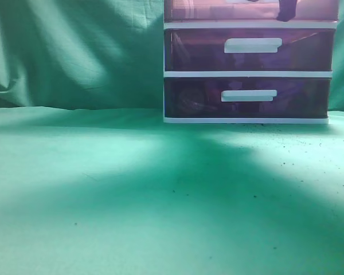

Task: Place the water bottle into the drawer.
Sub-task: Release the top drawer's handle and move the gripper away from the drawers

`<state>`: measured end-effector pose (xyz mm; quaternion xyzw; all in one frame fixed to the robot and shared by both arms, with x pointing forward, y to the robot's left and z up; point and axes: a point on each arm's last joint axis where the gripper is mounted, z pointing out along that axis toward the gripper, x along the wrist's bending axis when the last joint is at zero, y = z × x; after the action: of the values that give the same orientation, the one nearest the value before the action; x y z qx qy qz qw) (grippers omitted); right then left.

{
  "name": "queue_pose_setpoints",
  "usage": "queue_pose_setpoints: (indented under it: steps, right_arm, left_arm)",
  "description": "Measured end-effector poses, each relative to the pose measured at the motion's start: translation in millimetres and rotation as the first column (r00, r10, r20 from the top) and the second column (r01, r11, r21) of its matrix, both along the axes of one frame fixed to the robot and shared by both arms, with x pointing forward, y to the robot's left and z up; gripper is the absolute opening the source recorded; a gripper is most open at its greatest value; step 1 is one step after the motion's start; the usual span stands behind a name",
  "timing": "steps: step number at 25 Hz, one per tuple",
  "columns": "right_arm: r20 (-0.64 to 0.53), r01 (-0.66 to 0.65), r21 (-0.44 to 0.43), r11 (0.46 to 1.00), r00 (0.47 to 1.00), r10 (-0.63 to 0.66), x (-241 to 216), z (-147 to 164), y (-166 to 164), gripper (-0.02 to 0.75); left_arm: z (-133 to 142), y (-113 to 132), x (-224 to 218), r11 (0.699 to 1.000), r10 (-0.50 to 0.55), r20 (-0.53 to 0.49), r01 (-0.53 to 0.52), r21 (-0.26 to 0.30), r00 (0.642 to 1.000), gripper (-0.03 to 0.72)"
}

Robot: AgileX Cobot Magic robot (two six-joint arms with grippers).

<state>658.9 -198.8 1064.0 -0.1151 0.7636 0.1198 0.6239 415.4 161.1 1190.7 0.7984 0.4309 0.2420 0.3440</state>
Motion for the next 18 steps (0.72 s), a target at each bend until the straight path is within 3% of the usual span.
queue_pose_setpoints:
  steps: [12,18]
  right_arm:
    - [0.018,-0.013,-0.023,1.000,1.000,0.014,0.3,1.1,-0.6,0.088]
    - [0.000,-0.021,0.046,0.999,1.000,0.021,-1.7,-1.8,2.2,0.470]
  left_arm:
    - [1.0,-0.2,0.0,1.000,-0.003,0.009,0.003,-0.007,1.000,0.064]
    - [2.5,3.3,2.9,0.999,0.024,0.045,-0.025,0.023,0.999,0.064]
